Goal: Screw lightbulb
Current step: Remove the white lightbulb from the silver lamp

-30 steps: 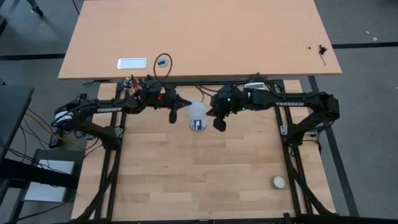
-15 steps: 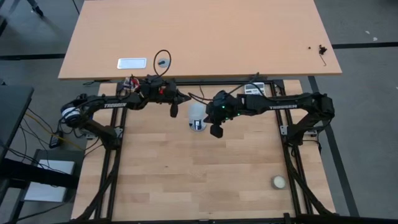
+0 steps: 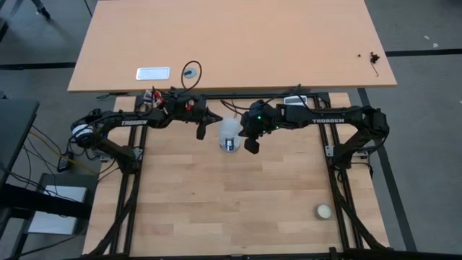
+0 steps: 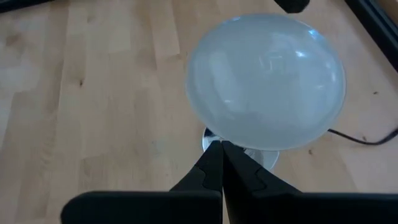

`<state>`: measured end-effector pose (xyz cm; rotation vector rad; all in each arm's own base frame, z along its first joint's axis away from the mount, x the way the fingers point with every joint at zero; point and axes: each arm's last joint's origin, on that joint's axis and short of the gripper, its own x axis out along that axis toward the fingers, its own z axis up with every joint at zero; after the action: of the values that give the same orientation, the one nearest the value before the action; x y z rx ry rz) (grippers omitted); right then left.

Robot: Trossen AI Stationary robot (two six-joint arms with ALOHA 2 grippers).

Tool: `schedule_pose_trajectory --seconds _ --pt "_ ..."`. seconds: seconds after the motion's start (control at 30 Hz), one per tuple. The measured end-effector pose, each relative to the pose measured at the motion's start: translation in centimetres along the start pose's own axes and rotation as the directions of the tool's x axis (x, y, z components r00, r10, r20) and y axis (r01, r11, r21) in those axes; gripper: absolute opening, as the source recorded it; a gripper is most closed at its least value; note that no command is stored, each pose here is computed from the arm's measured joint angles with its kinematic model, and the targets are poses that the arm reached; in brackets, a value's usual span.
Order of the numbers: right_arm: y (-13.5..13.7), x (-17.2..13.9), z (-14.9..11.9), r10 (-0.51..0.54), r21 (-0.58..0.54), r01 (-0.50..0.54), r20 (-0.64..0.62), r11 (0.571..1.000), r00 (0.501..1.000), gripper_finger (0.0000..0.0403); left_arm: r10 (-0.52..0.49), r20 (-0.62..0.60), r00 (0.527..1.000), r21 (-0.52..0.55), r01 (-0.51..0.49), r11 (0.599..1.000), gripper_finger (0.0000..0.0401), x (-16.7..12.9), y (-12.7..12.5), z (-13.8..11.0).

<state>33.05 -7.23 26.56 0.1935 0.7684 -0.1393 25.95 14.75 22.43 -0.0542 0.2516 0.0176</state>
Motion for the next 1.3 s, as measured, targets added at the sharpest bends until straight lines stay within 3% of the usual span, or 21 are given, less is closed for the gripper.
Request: schedule_pose_trajectory --seconds 0.23,0.57,0.9,1.3 --pt "0.2 0.0 0.0 0.004 -0.004 -0.004 -0.001 1.0 1.0 0.0009 0.157 0.011 0.988 0.014 -0.157 0.987 0.0 -0.1 0.6 0.2" --pt "0.1 0.0 0.0 0.004 -0.019 -0.004 0.003 1.0 1.0 0.0009 0.07 0.005 0.998 0.013 -0.07 0.997 0.0 0.2 -0.1 0.1" --pt "0.0 0.0 0.0 0.001 -0.017 -0.001 0.002 1.0 1.0 0.0009 0.118 -0.027 0.993 0.003 -0.118 0.993 0.0 0.2 0.0 -0.1" --pt "-0.1 0.0 0.0 0.007 -0.016 -0.007 -0.005 1.0 1.0 0.0009 0.067 -0.034 0.997 0.031 -0.066 0.997 0.0 0.7 -1.0 -0.1"
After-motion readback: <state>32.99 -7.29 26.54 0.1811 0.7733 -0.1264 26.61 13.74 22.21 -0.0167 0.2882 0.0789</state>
